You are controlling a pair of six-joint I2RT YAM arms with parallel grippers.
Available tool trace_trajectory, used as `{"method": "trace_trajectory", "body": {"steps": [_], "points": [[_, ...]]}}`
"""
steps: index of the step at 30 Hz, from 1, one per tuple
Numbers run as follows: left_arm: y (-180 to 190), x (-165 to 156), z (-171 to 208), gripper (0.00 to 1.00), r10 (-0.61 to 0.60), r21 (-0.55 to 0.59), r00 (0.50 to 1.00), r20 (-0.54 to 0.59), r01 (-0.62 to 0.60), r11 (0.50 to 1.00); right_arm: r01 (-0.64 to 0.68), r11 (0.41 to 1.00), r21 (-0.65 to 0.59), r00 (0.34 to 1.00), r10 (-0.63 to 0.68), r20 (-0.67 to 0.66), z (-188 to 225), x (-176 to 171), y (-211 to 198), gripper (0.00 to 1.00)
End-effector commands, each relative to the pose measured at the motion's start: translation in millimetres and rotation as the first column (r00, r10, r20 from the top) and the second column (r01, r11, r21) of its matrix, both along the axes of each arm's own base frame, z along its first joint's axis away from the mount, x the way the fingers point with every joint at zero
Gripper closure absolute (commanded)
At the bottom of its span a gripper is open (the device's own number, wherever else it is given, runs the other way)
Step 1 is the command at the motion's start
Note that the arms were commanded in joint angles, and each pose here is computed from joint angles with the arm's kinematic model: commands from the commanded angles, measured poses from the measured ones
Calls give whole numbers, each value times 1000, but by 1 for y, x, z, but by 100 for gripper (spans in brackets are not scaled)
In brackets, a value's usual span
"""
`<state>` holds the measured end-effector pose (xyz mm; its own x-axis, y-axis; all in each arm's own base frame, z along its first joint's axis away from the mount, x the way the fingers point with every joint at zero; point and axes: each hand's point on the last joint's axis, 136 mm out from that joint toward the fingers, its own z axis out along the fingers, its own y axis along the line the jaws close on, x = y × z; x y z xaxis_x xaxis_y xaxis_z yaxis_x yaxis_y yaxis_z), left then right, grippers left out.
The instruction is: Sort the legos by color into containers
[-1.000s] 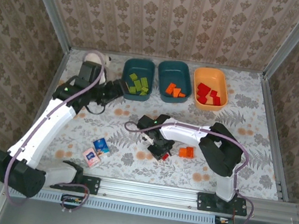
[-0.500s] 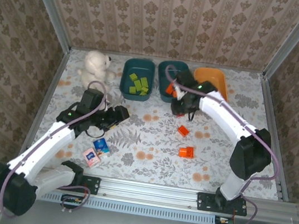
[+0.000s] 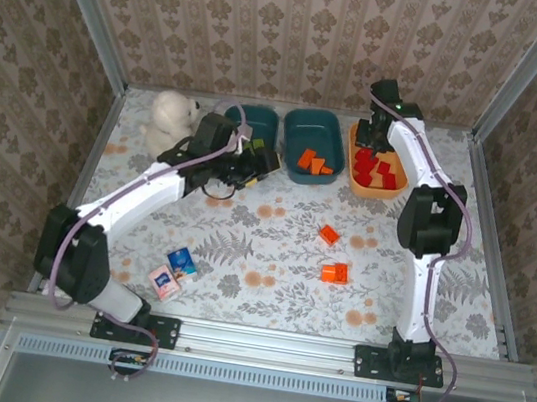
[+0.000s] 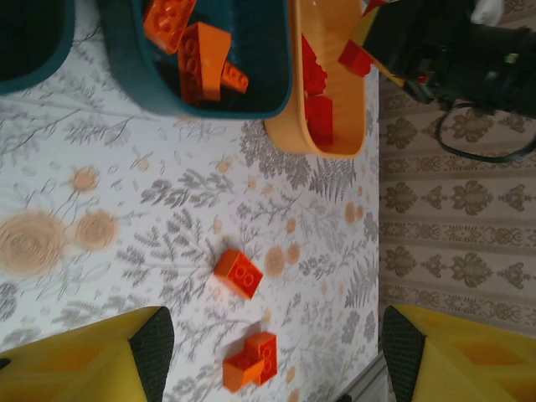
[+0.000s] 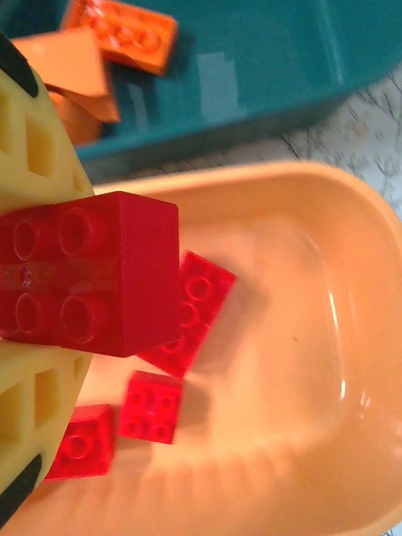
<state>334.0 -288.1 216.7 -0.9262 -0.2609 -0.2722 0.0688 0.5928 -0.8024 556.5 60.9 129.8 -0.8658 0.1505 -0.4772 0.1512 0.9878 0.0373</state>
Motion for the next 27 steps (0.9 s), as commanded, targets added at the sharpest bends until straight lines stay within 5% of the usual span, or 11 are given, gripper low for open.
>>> {"method": "trace_trajectory", "body": {"steps": [1,9,20,27], "points": [[-20,15,20,30,-35,-55,998,56,38,998,72,997,8,996,-72,50,-4,25,-12,71],[-38,28,19,31,-65,-52,997,47,67,996,160,984,79,983,-166,82,-36,60,-35,69],[-37,27,13,31,-50,-37,998,30,51,998,182,977,112,983,-182,-5,-75,60,-37,65],[-38,26,9,32,-53,-35,998,25,54,998,175,977,119,985,-173,-23,-57,49,-35,34]]}}
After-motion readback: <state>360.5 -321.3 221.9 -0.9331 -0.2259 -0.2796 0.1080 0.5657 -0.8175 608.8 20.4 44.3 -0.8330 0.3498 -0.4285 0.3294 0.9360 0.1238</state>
